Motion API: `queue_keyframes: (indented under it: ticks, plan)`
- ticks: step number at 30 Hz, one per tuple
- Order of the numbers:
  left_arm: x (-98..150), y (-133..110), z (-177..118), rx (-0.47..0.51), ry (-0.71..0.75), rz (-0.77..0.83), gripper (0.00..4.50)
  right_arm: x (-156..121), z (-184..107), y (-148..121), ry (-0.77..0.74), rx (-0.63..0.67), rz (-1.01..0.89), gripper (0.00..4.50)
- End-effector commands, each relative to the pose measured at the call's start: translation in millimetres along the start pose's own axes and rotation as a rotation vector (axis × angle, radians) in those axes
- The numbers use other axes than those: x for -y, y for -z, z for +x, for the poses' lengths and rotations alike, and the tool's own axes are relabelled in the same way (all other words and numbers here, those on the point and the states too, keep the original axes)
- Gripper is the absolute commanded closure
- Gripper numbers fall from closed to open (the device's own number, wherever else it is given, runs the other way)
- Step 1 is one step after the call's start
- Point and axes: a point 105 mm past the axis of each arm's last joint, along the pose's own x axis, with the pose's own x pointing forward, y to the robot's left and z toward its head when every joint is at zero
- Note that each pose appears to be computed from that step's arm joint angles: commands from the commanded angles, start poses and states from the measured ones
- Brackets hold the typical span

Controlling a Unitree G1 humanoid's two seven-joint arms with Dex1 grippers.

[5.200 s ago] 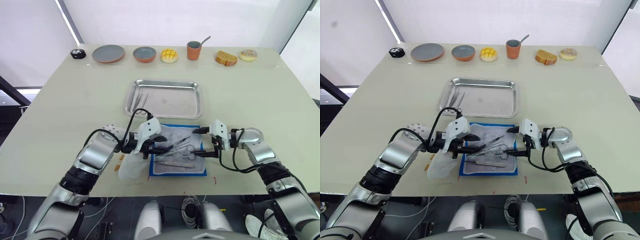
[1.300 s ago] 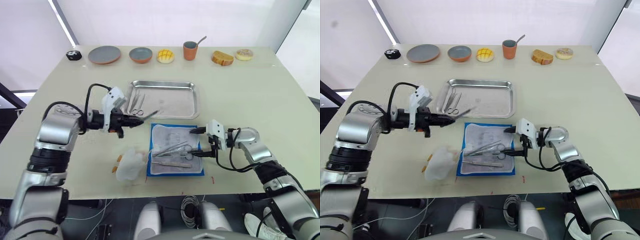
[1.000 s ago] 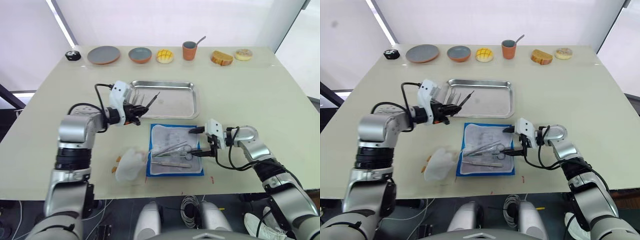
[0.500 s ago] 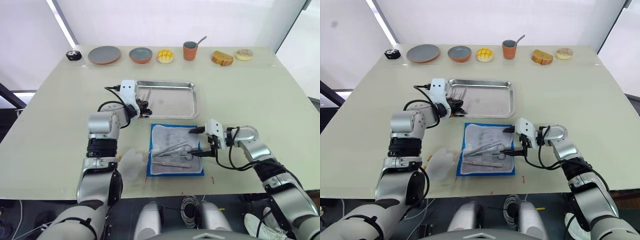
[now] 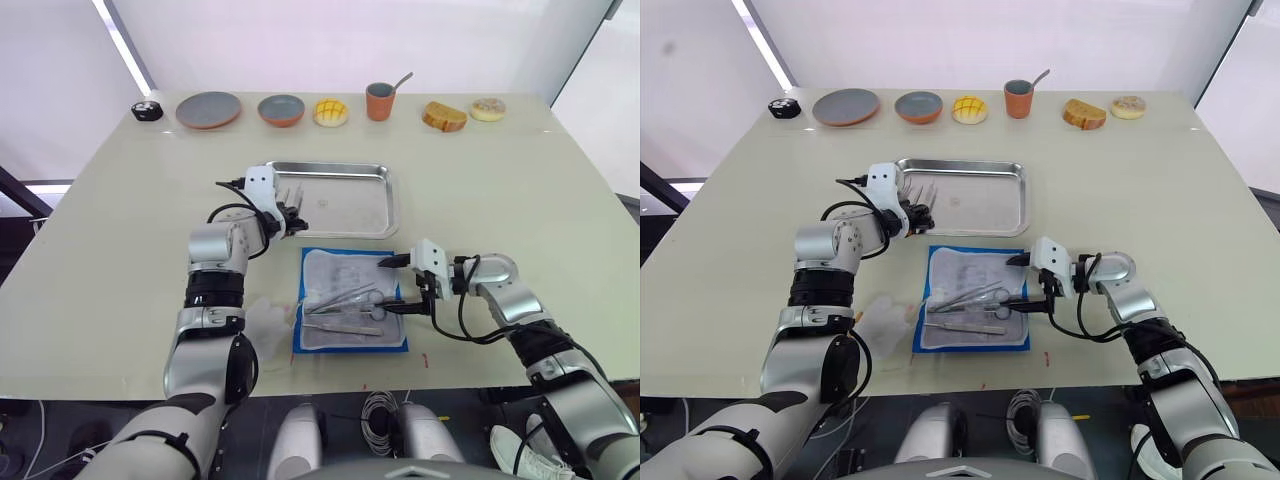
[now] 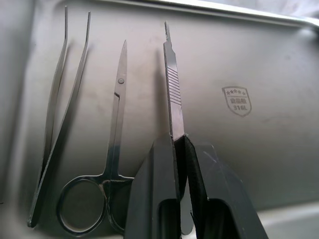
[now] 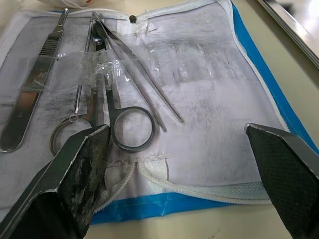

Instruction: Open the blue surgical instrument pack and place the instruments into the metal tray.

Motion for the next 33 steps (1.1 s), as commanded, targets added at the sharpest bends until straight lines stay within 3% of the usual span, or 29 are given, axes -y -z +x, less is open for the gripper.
queue_keyframes:
  ticks: [1,9,11,12,15,19,24,30,33]
  plan:
    - [1,-21,-8,0.065,0.001,-0.004,4.45,-26,2,48,-0.057,-0.152,0.13,0.0]
    - [3,-22,-16,0.065,0.016,-0.019,4.45,-25,4,48,-0.057,-0.149,0.134,0.0]
    - [3,-20,-15,0.061,0.012,-0.017,3.66,-25,5,47,-0.059,-0.146,0.134,0.0]
    - [3,-20,-14,0.06,0.008,-0.015,3.47,-25,6,47,-0.06,-0.145,0.133,0.0]
    - [3,-20,-14,0.064,0.003,-0.015,2.05,-25,6,47,-0.058,-0.144,0.133,0.0]
    - [5,-22,-17,0.082,0.023,-0.015,2.05,-25,5,47,-0.055,-0.146,0.133,0.0]
    - [52,-44,-45,0.242,0.335,0.027,2.05,-26,3,49,-0.056,-0.149,0.137,0.0]
    - [74,-35,-86,0.372,0.586,0.3,2.05,-24,2,48,-0.052,-0.144,0.132,0.0]
    - [73,-24,-101,0.344,0.699,0.372,2.05,-23,1,48,-0.05,-0.139,0.13,0.0]
